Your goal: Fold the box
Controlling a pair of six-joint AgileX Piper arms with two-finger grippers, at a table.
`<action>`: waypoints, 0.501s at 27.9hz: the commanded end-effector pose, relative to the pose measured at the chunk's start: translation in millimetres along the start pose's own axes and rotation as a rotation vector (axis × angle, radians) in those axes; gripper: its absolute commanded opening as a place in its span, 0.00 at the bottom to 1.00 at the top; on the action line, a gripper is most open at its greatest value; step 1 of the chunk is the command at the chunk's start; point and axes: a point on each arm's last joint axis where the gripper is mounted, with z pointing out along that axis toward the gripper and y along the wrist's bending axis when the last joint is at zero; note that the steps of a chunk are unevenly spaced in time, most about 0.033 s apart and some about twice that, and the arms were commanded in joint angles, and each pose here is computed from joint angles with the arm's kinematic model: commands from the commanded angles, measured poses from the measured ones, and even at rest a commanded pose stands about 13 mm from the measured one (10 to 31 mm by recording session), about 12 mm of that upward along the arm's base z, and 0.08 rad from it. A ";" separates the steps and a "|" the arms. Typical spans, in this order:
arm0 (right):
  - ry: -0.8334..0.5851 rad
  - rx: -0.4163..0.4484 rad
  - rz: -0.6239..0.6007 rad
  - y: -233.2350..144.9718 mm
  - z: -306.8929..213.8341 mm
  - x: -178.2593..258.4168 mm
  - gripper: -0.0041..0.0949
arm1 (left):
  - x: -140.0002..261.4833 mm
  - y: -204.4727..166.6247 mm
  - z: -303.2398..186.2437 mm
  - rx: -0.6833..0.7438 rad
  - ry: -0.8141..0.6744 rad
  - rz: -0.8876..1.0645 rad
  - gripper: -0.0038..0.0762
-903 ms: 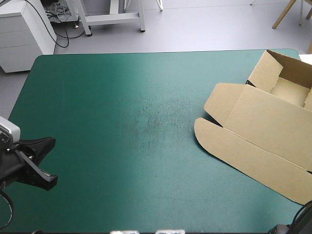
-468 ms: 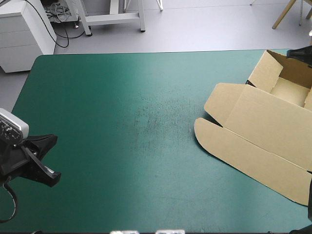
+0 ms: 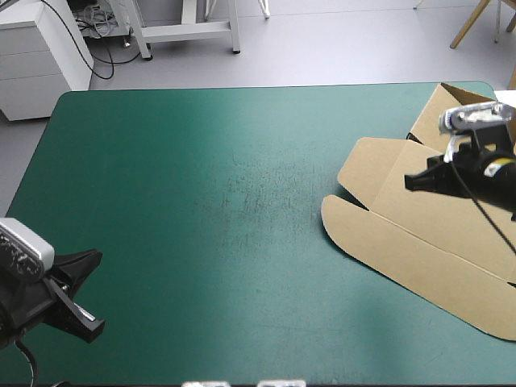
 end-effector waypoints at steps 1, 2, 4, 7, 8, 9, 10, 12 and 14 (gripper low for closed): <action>-0.205 0.034 -0.054 11.9 -26.2 22.3 0.04 | 8.2 -2.2 0.1 -0.006 -0.146 -0.008 0.04; -0.228 0.040 -0.053 13.6 -29.9 32.2 0.04 | 15.2 -2.8 2.8 -0.010 -0.154 -0.007 0.04; -0.263 0.045 -0.044 16.9 -36.3 51.2 0.04 | 28.2 -4.9 8.7 -0.004 -0.159 -0.013 0.04; -0.299 0.054 -0.041 20.7 -43.3 76.0 0.04 | 44.6 -9.4 10.7 0.021 -0.182 -0.018 0.04; -0.312 0.058 -0.040 21.8 -45.1 84.5 0.04 | 48.8 -10.8 9.8 0.026 -0.198 -0.001 0.04; -0.350 0.070 -0.040 23.6 -48.8 99.6 0.04 | 58.6 -14.4 11.8 0.047 -0.220 0.019 0.04; -0.362 0.073 -0.040 24.3 -49.9 105.6 0.03 | 63.2 -15.8 10.6 0.053 -0.240 0.020 0.04; -0.387 0.080 -0.040 26.1 -52.4 119.7 0.02 | 70.9 -17.7 10.1 0.061 -0.258 0.014 0.04; -0.407 0.085 -0.041 27.5 -54.3 131.0 0.02 | 79.1 -19.1 10.2 0.064 -0.269 0.010 0.04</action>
